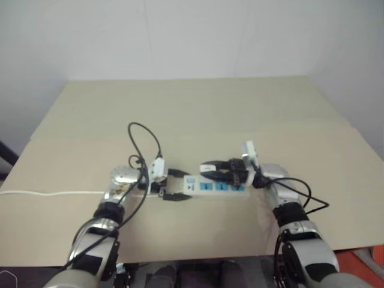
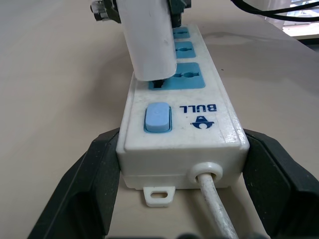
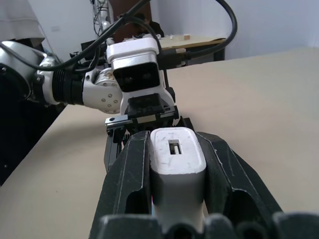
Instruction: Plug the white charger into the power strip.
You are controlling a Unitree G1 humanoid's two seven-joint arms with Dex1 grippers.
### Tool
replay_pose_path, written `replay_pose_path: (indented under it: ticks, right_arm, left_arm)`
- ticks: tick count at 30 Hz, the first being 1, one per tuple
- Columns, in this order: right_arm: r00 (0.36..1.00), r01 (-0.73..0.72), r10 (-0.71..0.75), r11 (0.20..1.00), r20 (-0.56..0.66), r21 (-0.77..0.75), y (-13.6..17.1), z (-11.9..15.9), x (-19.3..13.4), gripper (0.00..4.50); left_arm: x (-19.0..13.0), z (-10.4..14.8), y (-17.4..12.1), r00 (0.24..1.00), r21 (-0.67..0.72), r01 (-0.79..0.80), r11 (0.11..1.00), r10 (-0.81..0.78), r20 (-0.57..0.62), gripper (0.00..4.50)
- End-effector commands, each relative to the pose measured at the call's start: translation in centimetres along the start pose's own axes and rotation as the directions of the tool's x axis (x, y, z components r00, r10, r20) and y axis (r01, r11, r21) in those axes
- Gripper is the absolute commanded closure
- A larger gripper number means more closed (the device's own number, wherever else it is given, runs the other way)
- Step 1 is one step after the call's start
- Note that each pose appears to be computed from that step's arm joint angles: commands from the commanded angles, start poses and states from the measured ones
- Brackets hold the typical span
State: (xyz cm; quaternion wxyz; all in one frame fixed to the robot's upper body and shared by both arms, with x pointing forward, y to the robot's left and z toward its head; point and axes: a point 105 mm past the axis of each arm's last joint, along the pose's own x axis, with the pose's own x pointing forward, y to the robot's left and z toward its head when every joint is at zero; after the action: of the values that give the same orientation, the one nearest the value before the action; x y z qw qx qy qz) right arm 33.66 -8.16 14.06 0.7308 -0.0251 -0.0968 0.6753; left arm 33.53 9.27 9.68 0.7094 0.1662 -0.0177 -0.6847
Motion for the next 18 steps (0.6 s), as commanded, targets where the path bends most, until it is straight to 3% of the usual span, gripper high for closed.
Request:
replay_pose_path:
  ticks: [1, 18]
  right_arm:
    - [0.999, -0.045, 0.045, 0.999, -0.011, -0.014, 0.7, -0.7, -0.1, 3.39]
    - [0.996, -0.061, 0.061, 0.998, -0.066, 0.006, 1.7, -3.4, 0.2, 3.39]
  left_arm:
    - [-0.4, 1.3, 0.9, 0.999, 0.043, -0.026, 0.999, 0.025, 0.022, 1.25]
    - [-0.4, 1.2, 0.6, 0.999, 0.039, -0.024, 0.999, 0.023, 0.024, 1.25]
